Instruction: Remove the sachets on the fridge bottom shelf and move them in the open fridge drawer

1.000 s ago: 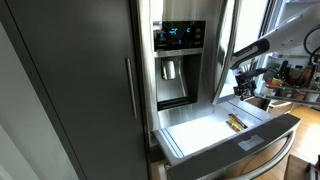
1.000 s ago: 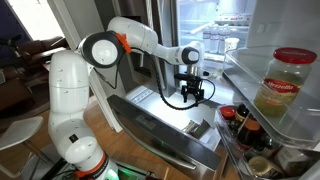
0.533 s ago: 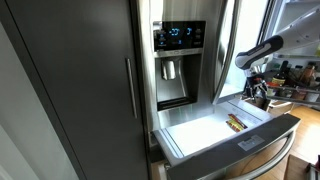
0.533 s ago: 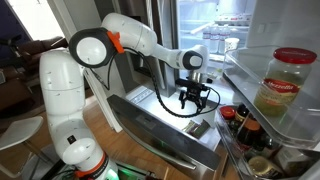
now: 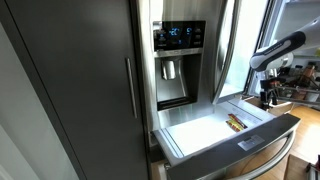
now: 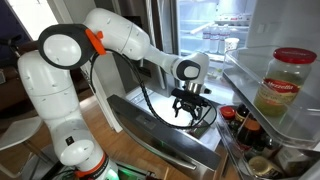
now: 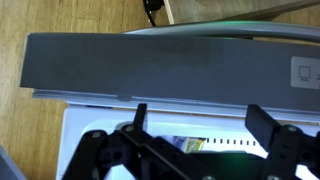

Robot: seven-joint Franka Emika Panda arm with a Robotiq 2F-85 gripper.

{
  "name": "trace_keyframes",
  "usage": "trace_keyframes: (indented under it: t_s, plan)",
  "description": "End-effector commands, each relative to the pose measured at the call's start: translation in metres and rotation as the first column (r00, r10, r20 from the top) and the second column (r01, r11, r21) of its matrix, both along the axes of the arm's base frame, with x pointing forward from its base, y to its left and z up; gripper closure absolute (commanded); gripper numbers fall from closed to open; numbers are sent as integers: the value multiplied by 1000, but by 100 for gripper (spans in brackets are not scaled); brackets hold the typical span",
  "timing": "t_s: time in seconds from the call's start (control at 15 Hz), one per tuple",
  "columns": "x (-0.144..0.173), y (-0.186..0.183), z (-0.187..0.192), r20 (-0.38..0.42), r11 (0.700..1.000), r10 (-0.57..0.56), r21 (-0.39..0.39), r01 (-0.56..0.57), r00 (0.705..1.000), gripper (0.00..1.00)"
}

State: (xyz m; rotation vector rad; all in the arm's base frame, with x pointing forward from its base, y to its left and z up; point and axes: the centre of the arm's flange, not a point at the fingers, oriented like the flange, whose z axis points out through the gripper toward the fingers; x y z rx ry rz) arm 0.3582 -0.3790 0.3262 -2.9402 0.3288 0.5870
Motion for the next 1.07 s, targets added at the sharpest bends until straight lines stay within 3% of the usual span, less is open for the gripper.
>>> trace_keyframes:
  t_s: [0.0, 0.07, 0.47, 0.53, 0.67, 1.0]
  plan:
    - [-22, 45, -9, 58, 998, 60, 20, -61, 997, 0]
    - [-4, 18, -6, 20, 1000, 26, 16, -27, 999, 0]
    - [-3, 31, -5, 28, 998, 61, 25, -62, 998, 0]
    - [-7, 43, -8, 15, 995, 96, -20, -96, 995, 0]
    - [-21, 61, -9, 19, 988, 156, -4, -156, 988, 0]
    - [-59, 65, -20, 27, 988, 154, 7, -154, 988, 0]
